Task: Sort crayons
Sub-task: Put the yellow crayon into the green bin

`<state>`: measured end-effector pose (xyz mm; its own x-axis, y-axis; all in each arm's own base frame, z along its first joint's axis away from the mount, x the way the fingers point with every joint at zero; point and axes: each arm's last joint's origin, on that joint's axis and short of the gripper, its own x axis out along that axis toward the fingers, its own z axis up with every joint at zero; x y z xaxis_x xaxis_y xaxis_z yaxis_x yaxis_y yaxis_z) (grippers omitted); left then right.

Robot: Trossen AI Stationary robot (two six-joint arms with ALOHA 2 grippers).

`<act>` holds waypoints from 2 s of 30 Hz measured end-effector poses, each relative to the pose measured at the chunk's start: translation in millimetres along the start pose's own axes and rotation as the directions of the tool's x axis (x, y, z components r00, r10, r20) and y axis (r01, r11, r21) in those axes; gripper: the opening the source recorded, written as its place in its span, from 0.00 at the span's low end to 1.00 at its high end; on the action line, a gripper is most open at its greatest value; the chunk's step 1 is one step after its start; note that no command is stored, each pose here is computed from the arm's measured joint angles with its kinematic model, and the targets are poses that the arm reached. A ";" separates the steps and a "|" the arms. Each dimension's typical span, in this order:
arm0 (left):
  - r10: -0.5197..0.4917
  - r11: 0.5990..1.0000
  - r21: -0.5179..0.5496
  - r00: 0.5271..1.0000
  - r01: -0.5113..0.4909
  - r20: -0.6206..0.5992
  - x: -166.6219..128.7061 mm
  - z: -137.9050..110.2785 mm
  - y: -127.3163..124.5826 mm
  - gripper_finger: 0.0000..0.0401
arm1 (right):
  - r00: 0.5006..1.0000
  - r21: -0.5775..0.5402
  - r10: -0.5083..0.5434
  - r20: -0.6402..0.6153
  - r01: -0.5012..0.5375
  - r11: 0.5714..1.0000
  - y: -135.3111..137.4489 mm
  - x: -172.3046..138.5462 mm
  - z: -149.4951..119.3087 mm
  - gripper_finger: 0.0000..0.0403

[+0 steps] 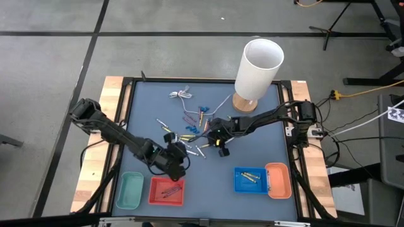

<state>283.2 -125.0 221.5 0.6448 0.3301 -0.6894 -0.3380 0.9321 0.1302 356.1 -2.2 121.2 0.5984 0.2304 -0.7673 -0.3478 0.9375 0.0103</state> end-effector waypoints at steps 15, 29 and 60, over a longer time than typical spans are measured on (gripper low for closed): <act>0.016 0.989 0.151 0.999 -0.008 -0.052 18.4 12.0 24.0 0.26 | 0.952 0.029 -0.017 0.307 0.008 1.000 -5.7 -5.1 29.8 0.08; 0.054 0.990 0.137 0.997 -0.045 -0.061 27.1 17.9 38.0 0.26 | 0.905 -0.012 -0.040 0.425 0.049 0.999 -7.8 -10.4 42.1 0.08; -0.101 0.995 -0.012 0.981 0.101 -0.167 39.3 23.1 54.9 0.05 | 0.895 -0.044 -0.043 0.445 0.069 0.997 -8.2 -11.6 44.4 0.08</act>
<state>305.9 -57.5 218.0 0.5525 0.2044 -0.8081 -0.2796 0.9587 0.0513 384.0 -0.9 158.5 0.8712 0.2819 -0.4019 -0.3366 0.9390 -0.0709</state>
